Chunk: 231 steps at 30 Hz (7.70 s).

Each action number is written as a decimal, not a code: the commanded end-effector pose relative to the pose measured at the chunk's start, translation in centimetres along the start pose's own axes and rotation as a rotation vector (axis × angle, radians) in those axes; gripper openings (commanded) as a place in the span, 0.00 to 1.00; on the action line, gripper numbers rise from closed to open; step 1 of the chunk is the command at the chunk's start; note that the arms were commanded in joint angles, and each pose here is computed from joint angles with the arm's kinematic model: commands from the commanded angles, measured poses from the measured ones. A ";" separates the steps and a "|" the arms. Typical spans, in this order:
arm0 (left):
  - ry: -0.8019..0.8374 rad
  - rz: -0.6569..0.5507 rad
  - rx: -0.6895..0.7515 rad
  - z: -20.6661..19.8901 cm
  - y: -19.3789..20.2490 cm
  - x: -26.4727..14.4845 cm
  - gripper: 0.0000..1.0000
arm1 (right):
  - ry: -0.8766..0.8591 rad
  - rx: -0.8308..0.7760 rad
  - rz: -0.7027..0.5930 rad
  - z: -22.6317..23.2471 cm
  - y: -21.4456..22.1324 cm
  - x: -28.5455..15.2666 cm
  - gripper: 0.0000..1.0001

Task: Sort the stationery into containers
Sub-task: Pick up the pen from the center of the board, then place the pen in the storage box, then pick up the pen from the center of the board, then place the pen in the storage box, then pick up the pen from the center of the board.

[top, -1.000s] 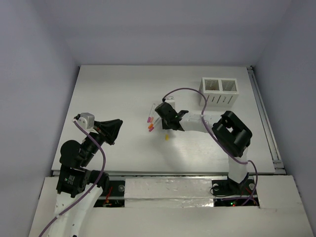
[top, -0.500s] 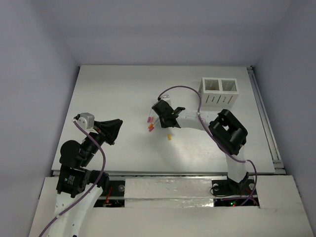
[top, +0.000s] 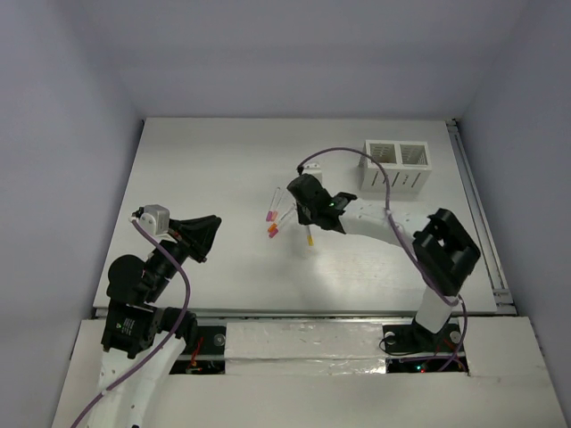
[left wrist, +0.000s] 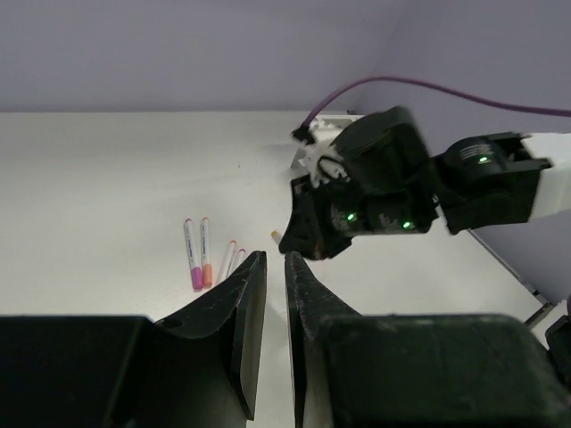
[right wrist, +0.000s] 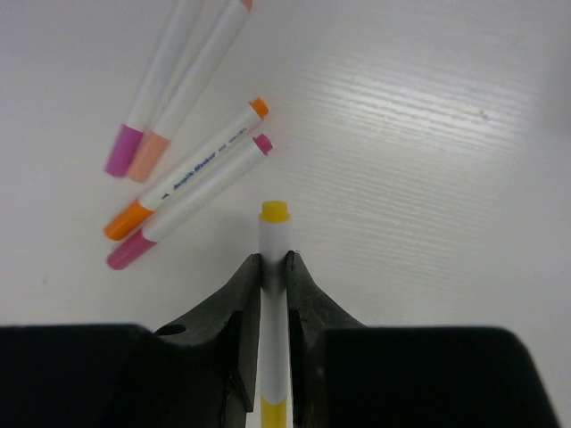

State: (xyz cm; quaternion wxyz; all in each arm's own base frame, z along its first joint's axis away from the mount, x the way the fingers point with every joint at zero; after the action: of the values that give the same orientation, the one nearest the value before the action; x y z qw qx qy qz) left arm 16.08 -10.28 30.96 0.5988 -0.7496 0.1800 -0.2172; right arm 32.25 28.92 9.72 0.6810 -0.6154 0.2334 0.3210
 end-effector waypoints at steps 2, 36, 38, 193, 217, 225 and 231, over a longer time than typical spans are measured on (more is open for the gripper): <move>0.035 -0.066 0.021 -0.7 -1.6 -0.1 0.12 | -0.061 0.153 -0.224 -1.1 -6.5 -3.9 0.00; 0.080 0.037 -0.016 -1.6 0.2 1.1 0.12 | 0.641 0.304 -0.882 -32.2 -28.9 -6.7 0.00; 0.090 0.050 -0.019 -1.7 0.4 1.4 0.12 | 0.647 0.295 -0.870 -32.3 -28.7 -5.9 0.00; 0.074 0.124 -0.022 -1.2 1.8 2.4 0.02 | 0.627 0.371 -0.882 -32.3 -25.6 -3.5 0.07; 0.076 0.070 -0.015 -1.5 0.8 1.6 0.05 | 0.155 0.340 -0.736 -16.2 -21.5 -6.9 0.00; 0.016 0.079 -0.025 -0.7 0.9 1.7 0.00 | -0.193 0.334 -0.322 -1.6 -8.9 -1.8 0.00; 0.017 0.074 -0.024 -0.7 0.8 1.6 0.00 | -0.174 0.245 -0.144 2.5 -2.9 1.3 0.51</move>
State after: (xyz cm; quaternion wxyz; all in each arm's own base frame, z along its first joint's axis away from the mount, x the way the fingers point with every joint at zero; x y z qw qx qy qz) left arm 17.13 -12.20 28.52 0.5968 -0.7439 0.2407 -0.1802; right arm 35.36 29.69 11.07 0.7855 -0.5297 0.1542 0.2804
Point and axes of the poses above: each gripper's point midway between its finger pads, its own x axis out along the fingers, its own z axis along the line the jaws close on, y = z × x, the point moved 3 cm from there along -x, back along the fingers, and after that the axes turned 9 degrees about x, right-handed, at the moved point
